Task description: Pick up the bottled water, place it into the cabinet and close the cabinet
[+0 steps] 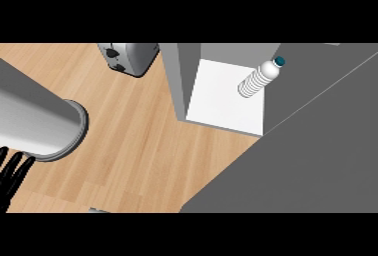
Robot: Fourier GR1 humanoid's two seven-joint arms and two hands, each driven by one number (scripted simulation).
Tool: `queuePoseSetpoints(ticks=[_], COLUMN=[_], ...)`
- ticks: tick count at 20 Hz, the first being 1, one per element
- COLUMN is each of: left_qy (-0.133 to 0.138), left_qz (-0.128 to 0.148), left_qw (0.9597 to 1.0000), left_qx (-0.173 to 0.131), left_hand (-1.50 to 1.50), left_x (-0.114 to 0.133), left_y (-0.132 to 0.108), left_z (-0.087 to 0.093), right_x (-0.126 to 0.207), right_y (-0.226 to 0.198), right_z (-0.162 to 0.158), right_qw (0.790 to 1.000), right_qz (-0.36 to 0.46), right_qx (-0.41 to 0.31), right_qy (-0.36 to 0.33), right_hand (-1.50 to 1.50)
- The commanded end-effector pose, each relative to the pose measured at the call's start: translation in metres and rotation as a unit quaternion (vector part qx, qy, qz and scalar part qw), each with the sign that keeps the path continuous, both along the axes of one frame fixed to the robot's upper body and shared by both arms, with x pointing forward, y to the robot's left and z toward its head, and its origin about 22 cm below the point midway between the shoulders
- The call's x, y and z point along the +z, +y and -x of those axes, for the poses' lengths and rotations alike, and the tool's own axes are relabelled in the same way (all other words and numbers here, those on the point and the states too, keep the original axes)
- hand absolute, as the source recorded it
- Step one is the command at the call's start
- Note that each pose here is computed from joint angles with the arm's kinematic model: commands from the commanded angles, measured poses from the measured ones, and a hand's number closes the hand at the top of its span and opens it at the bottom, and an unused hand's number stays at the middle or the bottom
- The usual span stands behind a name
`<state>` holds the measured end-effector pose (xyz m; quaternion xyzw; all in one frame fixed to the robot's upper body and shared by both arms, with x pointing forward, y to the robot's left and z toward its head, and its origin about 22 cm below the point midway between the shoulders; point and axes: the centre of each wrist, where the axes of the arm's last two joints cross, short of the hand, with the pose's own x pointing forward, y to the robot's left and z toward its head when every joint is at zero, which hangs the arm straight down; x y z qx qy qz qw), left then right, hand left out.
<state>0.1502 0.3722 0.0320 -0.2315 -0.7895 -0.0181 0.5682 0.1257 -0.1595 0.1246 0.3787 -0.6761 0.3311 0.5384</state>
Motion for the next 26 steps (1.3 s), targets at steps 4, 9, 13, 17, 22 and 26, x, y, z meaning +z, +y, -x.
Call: queuePoseSetpoints(ticks=[4,9,13,17,22,26], left_qy=[0.0,0.008,0.019,0.016,0.002,0.009], left_qz=[0.012,0.016,0.023,0.022,0.02,0.036], left_qw=[0.9999,0.9998,0.9996,0.9996,0.9997,0.9993], left_qx=[0.004,0.011,0.0,0.012,0.012,0.008], left_hand=[-1.5,-1.5,-1.5,-1.5,-1.5,-1.5], left_x=[0.005,-0.003,-0.009,-0.002,0.004,-0.009], left_y=[0.01,0.012,0.009,0.019,0.023,0.017], left_z=[-0.002,0.005,0.008,0.01,0.004,0.008], right_x=[-0.012,-0.009,0.005,0.014,0.019,0.021], right_y=[0.013,0.012,0.027,0.041,0.05,0.045], right_z=[-0.063,-0.123,-0.173,-0.218,-0.247,-0.256], right_qw=[0.992,0.976,0.967,0.96,0.958,0.959], right_qz=[-0.023,-0.02,-0.011,0.01,0.016,0.013], right_qx=[-0.108,-0.207,-0.246,-0.271,-0.279,-0.276], right_qy=[0.059,0.069,0.069,0.069,0.068,0.063], right_hand=[1.5,1.5,1.5,1.5,1.5,1.5])
